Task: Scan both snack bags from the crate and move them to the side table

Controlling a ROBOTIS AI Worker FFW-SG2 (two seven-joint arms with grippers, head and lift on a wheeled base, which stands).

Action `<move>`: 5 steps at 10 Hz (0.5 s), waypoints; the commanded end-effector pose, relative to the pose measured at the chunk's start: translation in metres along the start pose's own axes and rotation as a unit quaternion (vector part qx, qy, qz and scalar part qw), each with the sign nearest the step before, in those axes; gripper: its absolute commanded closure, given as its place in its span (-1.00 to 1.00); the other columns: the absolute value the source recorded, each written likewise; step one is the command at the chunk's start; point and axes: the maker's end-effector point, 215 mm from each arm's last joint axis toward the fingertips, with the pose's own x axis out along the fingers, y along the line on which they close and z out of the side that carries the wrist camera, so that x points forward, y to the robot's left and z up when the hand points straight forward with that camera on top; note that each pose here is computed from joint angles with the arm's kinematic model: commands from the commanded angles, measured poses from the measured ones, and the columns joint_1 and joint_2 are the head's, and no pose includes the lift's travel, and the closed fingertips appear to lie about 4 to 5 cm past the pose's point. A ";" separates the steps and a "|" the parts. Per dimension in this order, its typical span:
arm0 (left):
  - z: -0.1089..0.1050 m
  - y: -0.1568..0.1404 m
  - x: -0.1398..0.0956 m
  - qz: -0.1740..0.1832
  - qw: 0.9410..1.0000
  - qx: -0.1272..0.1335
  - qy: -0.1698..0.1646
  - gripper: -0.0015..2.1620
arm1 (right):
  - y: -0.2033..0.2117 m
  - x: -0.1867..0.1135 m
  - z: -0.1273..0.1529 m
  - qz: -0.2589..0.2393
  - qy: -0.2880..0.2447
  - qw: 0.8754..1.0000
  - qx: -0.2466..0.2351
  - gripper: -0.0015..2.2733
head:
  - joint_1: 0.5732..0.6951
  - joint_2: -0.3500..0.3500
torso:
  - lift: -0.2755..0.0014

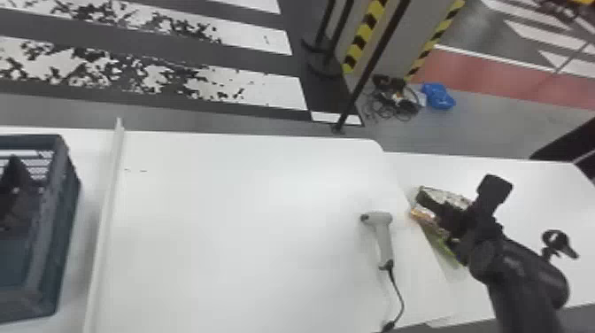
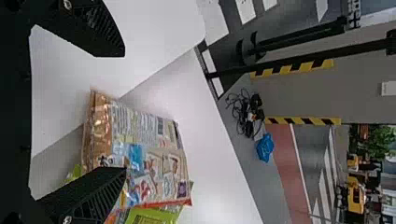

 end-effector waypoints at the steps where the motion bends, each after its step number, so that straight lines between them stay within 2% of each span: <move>1: 0.003 -0.001 -0.001 0.001 1.000 0.000 0.000 -0.94 | 0.048 -0.018 0.010 0.040 -0.024 0.999 -0.002 -0.95 | 1.00 -1.00 | 0.78; 2: 0.006 0.000 -0.001 0.002 1.000 0.002 -0.003 -0.94 | 0.078 -0.034 0.026 0.065 -0.063 0.996 -0.002 -0.95 | 1.00 -1.00 | 0.78; 4: -0.006 0.000 0.001 0.002 0.999 0.004 0.033 -0.94 | 0.133 -0.080 0.052 0.117 -0.141 0.983 -0.008 -0.93 | 1.00 -0.99 | 0.78; 5: -0.007 0.001 0.001 0.003 0.999 0.004 0.038 -0.94 | 0.158 -0.108 0.059 0.136 -0.173 0.975 -0.020 -0.92 | 1.00 -0.88 | 0.78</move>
